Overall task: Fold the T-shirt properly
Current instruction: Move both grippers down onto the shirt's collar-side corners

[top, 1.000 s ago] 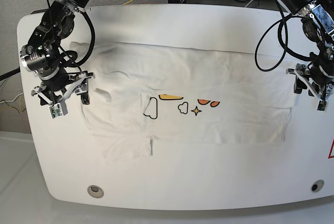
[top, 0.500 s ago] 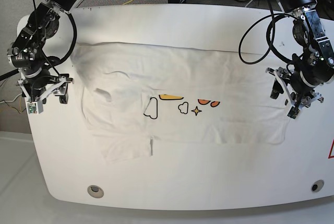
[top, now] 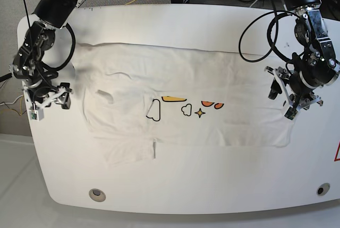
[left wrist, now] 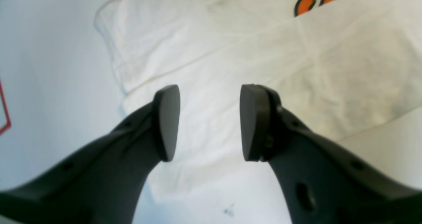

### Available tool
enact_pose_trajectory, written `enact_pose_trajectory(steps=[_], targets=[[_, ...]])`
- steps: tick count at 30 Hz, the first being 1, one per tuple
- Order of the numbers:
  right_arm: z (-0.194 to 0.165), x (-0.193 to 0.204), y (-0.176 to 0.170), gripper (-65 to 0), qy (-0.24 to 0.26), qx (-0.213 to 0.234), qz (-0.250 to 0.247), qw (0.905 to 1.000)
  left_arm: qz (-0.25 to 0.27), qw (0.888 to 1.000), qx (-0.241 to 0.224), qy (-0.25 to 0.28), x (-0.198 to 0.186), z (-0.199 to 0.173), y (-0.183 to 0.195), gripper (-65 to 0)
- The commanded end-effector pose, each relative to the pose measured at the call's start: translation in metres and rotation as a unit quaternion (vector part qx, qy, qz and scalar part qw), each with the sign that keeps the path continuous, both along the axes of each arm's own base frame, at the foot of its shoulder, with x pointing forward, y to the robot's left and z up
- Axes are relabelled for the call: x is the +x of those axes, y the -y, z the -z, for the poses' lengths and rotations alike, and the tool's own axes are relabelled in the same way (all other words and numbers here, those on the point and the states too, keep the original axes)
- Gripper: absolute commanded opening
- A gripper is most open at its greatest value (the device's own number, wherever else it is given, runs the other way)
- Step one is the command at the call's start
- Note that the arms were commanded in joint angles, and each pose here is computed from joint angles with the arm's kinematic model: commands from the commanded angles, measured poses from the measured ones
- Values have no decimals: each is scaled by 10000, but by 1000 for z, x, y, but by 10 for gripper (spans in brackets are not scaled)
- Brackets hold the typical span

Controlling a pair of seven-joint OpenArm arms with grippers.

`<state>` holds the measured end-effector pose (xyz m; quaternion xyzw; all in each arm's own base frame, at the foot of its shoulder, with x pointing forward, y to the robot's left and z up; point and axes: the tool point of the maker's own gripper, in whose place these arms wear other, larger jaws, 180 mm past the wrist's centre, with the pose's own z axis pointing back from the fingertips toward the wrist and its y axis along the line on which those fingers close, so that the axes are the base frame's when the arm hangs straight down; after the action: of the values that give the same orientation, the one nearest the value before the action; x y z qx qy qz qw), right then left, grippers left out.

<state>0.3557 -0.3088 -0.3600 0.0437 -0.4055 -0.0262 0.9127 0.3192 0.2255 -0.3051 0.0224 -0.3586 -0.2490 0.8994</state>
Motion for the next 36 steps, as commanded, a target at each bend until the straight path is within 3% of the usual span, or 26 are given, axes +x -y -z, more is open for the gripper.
enact_pose_trajectory(steps=[1, 5, 7, 11, 15, 17, 25, 31, 36], targets=[[-19, 22, 0, -233, 381, 18, -123, 9992, -3, 9998, 64, 180, 6, -13, -4, -369], [-6, 36, -15, -232, 231, 0, -387, 9990, -117, 9999, 45, 42, 5, -7, -12, -364], [8, 52, -37, -231, 55, -79, -720, 9974, -307, 9988, -137, -344, 5, 16, -25, -354], [22, 62, -47, -230, -109, 10, -842, 9964, -439, 9969, -391, -531, 8, 34, -33, -349], [32, 68, -50, -232, -290, 189, -822, 9960, -481, 9956, -619, -518, 12, 42, -34, -350], [39, 73, -56, -228, -424, 263, -851, 9951, -506, 9951, -810, -263, 18, 43, -35, -352], [40, 77, -57, -223, -404, 440, -609, 9964, -453, 9953, -841, -152, 19, 40, -30, -350], [39, 84, -50, -217, -222, 518, -92, 9984, -418, 9962, -766, -19, 21, 32, -29, -344], [39, 84, -50, -218, -186, 620, -33, 9979, -434, 9964, -721, -45, 19, 32, -31, -345]])
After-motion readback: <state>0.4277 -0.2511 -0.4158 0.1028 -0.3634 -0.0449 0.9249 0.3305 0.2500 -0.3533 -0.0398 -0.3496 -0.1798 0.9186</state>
